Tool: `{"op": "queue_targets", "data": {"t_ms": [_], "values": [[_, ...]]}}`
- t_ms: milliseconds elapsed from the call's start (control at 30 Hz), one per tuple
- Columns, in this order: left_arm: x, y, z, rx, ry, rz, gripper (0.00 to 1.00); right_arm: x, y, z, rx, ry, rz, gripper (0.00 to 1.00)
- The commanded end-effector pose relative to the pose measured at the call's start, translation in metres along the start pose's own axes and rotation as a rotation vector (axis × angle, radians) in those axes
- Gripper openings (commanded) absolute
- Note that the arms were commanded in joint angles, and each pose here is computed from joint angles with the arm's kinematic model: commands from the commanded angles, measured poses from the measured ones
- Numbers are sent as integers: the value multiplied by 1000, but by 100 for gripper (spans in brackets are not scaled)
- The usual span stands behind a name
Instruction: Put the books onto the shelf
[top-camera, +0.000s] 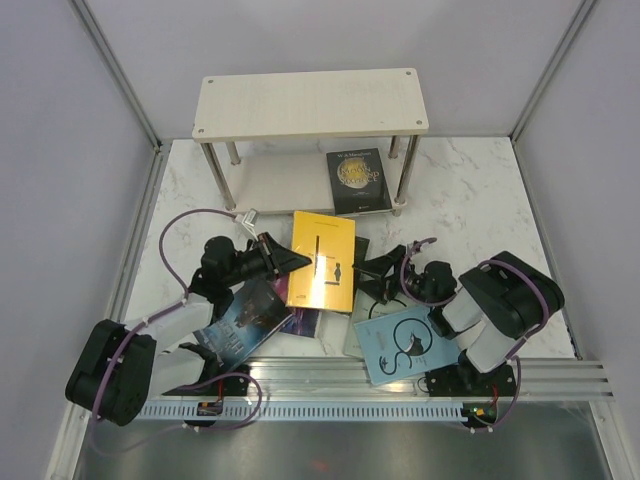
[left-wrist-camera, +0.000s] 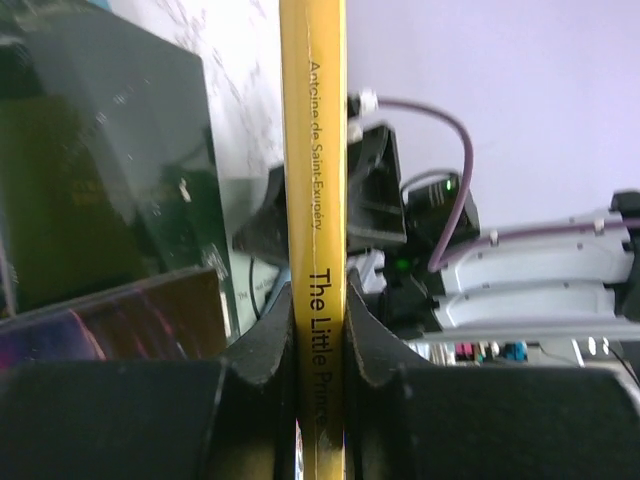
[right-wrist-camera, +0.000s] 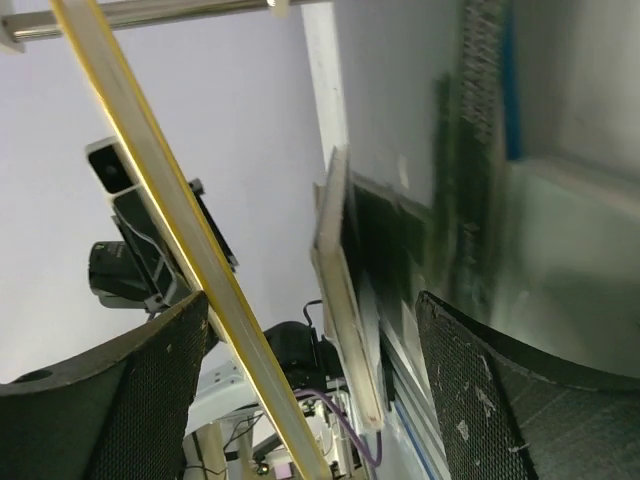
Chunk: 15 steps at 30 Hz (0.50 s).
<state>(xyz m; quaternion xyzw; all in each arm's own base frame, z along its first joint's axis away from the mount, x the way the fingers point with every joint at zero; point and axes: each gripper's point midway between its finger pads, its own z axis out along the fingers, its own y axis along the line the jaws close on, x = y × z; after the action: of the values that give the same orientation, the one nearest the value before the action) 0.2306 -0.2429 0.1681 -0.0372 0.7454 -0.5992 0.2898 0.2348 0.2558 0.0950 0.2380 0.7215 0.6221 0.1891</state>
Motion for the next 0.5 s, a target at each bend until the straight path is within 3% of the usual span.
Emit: {"op": "queue_targets", "data": {"t_ms": [0,267,467], "values": [[-49,-52,3,105,-175,147,2,6,70,-24,-314,-32,-113,86],[-59,-38,12,94,-235,53,2,35,111,-18,-429,40,-51,85],[-61,-22,14,49,-265,14,2,35,129,-23,-484,26,-43,77]]}}
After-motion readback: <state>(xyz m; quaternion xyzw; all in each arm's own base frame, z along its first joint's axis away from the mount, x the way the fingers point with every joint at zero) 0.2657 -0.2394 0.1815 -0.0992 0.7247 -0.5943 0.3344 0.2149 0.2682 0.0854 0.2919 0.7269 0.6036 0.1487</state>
